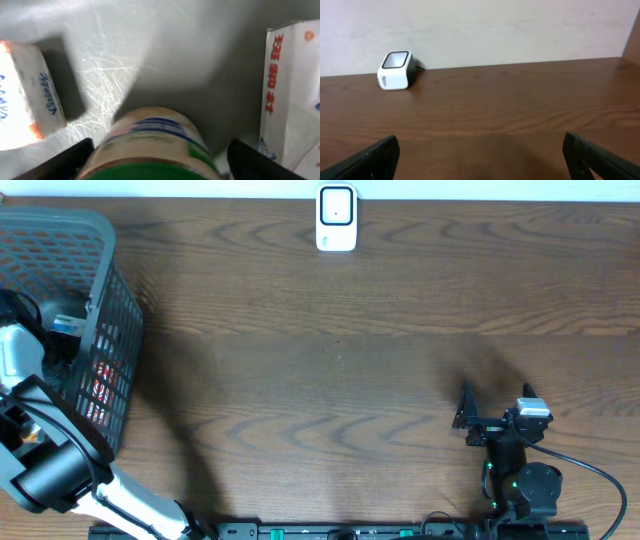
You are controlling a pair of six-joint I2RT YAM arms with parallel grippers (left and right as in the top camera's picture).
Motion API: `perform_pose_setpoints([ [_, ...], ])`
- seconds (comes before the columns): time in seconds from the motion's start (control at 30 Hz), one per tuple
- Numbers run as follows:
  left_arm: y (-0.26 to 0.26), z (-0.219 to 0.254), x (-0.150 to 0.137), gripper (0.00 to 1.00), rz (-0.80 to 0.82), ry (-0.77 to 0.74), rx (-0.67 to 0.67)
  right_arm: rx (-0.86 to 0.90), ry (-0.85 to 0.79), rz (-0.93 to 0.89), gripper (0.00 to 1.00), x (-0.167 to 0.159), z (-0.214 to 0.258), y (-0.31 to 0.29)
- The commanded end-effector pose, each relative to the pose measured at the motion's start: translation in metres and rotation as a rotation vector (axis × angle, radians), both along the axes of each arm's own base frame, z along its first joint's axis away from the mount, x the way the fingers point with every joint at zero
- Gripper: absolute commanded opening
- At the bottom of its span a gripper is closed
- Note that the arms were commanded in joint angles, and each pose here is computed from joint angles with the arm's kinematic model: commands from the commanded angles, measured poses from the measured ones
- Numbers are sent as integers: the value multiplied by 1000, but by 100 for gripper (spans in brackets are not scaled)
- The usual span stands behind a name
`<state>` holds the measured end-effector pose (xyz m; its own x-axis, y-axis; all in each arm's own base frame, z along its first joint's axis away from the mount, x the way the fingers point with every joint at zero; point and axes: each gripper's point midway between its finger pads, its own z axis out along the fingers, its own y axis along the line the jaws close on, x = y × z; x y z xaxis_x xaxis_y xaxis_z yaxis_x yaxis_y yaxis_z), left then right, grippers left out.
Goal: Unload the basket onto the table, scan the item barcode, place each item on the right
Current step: 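Grasp the green-lidded jar with the left gripper and lift it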
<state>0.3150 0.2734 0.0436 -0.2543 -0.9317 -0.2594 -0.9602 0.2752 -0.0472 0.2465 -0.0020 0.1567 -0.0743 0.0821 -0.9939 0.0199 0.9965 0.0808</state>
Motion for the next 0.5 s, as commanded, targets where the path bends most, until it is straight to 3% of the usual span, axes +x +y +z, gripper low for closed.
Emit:
perform_pose_setpoints([
  [0.0,-5,-23,-9,73,9,54,-43,-13,-1,4,99,0,0,1],
  [0.07,-5,-21,-10,67,-8,56,-40,-13,-1,4,99,0,0,1],
  [0.23,-6,-1,-11,66,-11,34,-21,-13,-1,4,99,0,0,1],
  [0.47,-8,82,-14,66,-11,-94,80,-13,-1,4,99,0,0,1],
])
